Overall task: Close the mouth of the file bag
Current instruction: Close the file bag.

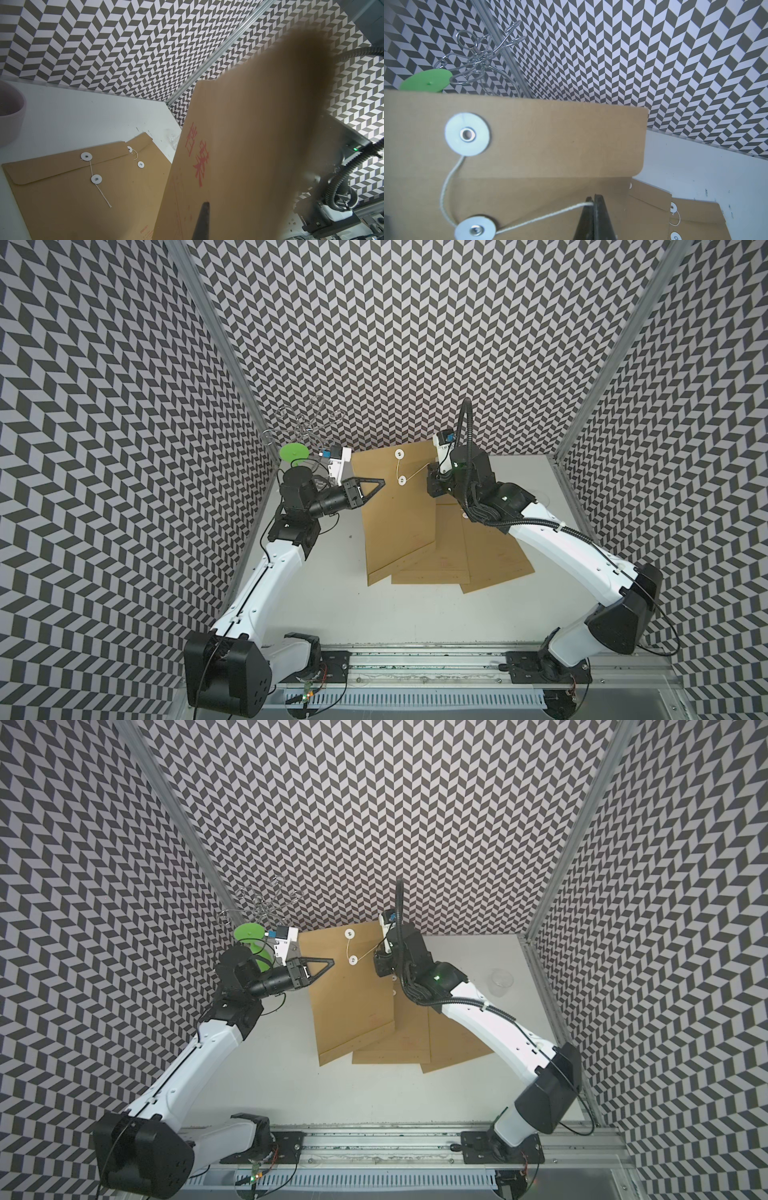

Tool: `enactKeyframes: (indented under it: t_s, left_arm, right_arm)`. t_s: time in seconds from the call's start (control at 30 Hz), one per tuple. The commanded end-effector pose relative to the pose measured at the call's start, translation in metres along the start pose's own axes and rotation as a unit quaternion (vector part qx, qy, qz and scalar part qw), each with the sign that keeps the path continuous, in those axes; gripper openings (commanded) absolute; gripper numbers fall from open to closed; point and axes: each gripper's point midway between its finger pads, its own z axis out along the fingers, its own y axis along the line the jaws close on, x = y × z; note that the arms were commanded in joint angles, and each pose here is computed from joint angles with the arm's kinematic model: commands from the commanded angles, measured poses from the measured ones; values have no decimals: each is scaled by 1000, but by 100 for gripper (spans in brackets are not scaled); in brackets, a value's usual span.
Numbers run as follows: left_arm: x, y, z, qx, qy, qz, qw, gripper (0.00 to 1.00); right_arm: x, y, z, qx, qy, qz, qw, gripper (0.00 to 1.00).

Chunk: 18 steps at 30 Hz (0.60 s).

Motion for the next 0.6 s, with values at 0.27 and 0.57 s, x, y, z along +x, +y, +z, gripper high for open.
enactKeyframes:
  t_s: [0.27, 0.57]
  left_arm:
    - [13, -14, 3, 12, 7, 17, 1000, 0]
    - [14, -12, 11, 18, 0, 13, 1000, 0]
  right_arm:
    - [-37, 20, -6, -2, -39, -12, 999, 0]
    - [-39, 72, -5, -21, -29, -48, 998, 0]
